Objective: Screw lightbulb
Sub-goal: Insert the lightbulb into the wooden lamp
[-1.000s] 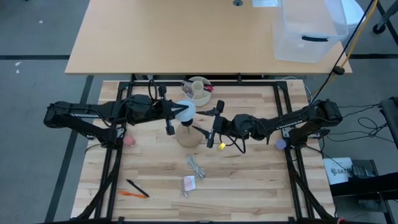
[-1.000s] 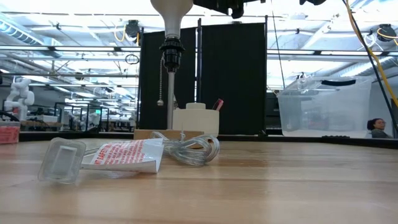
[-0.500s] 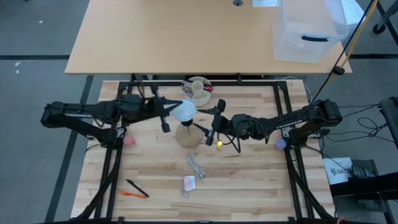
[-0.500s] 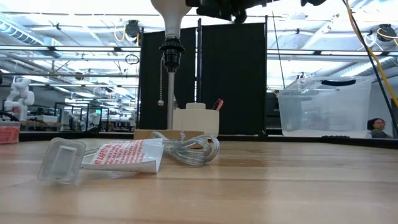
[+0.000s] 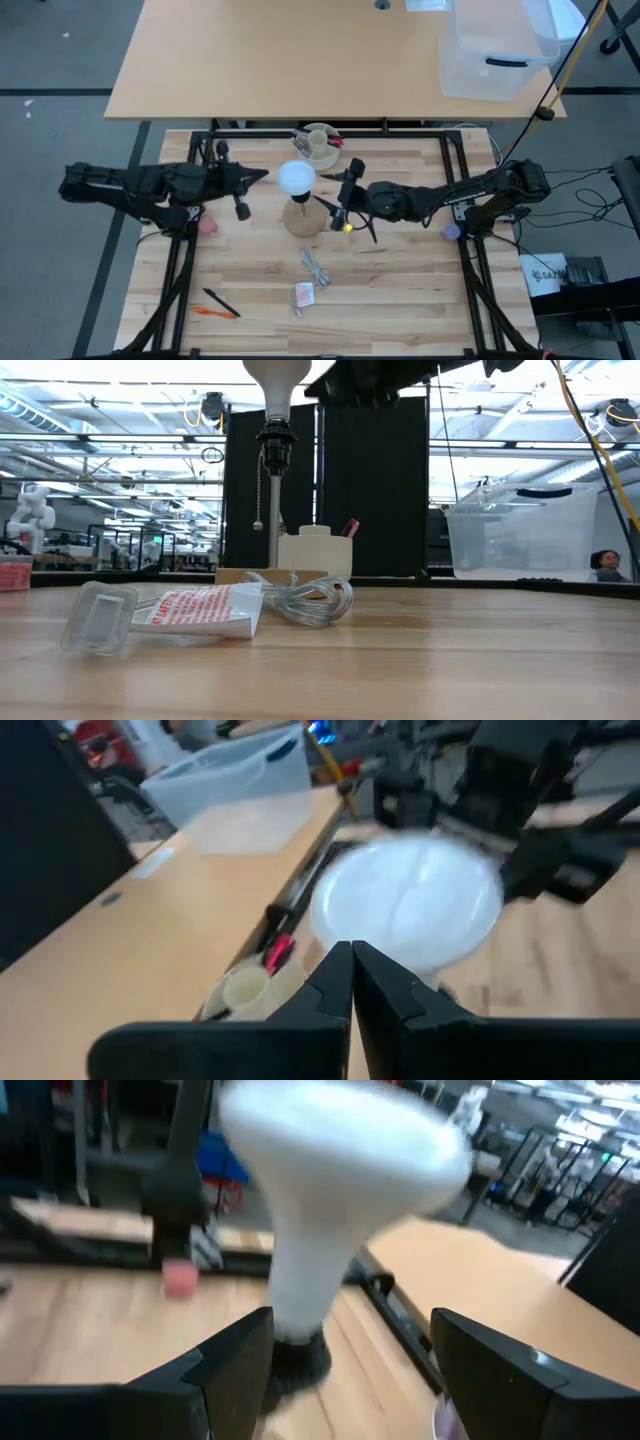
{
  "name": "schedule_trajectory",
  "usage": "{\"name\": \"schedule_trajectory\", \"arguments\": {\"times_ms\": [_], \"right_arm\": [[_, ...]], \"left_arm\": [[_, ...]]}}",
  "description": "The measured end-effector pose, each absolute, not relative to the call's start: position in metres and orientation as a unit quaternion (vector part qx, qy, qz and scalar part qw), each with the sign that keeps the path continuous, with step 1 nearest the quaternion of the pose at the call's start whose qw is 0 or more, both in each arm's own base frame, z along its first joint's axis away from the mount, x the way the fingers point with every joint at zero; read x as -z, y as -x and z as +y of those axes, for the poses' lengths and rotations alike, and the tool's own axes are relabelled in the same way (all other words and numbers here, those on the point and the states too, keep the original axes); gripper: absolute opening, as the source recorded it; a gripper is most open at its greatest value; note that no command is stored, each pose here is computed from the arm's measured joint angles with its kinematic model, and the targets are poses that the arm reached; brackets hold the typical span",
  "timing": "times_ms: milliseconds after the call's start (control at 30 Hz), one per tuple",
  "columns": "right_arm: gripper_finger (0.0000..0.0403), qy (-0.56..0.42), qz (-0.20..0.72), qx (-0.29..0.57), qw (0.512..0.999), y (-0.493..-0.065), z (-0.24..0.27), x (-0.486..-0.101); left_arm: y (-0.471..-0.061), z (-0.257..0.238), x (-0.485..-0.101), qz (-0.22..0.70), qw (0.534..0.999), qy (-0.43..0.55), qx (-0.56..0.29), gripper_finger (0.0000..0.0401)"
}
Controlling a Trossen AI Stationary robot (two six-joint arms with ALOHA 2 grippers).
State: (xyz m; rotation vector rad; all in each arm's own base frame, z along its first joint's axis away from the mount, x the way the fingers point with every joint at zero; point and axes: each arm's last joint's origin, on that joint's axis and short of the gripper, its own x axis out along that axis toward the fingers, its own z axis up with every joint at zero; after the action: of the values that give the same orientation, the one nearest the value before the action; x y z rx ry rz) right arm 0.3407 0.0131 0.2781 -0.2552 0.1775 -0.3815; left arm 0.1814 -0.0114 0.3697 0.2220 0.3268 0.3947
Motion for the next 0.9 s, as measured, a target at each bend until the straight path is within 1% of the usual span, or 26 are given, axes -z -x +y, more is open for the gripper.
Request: {"name": "schedule_trajectory", "arguments": {"times_ms": [67,133,233,333,467,500,533,633,700,800,900], "right_arm": [[0.0259,0.127,0.108,0.191,0.967,-0.340,0.010,-0.274],[0.0247,0.128,0.122,0.194,0.965,-0.340,0.008,-0.271],[0.0209,0.142,0.130,0.223,0.956,-0.339,0.005,-0.271],[0.0147,0.160,0.130,0.251,0.946,-0.338,0.003,-0.273],[0.0043,0.177,0.100,0.267,0.942,-0.339,0.003,-0.281],[0.0023,0.183,0.090,0.269,0.941,-0.339,0.003,-0.283],[0.0012,0.191,0.080,0.270,0.940,-0.340,0.003,-0.286],[0.0014,0.204,0.052,0.278,0.937,-0.340,0.001,-0.293],[0.0012,0.213,0.052,0.281,0.934,-0.340,0.000,-0.295],[0.0003,0.221,0.047,0.270,0.936,-0.342,0.000,-0.300],[0.0003,0.221,0.034,0.266,0.938,-0.343,0.000,-0.309]], "left_arm": [[-0.185,-0.014,-0.355,0.174,0.958,-0.115,-0.199,0.0008],[-0.189,-0.016,-0.339,0.175,0.957,-0.113,-0.201,0.0004],[-0.190,-0.018,-0.319,0.177,0.951,-0.120,-0.221,0.0002],[-0.190,-0.020,-0.309,0.169,0.948,-0.121,-0.240,0.0002],[-0.191,-0.027,-0.311,0.141,0.956,-0.124,-0.224,0.0001],[-0.191,-0.029,-0.313,0.134,0.958,-0.130,-0.219,0.0001],[-0.191,-0.031,-0.315,0.125,0.960,-0.135,-0.212,0.0001],[-0.193,-0.035,-0.322,0.092,0.970,-0.141,-0.177,0.0001],[-0.194,-0.036,-0.323,0.084,0.973,-0.141,-0.161,0.0001],[-0.194,-0.036,-0.323,0.085,0.973,-0.147,-0.158,0.0000],[-0.194,-0.034,-0.324,0.085,0.972,-0.148,-0.162,0.0000]]}}
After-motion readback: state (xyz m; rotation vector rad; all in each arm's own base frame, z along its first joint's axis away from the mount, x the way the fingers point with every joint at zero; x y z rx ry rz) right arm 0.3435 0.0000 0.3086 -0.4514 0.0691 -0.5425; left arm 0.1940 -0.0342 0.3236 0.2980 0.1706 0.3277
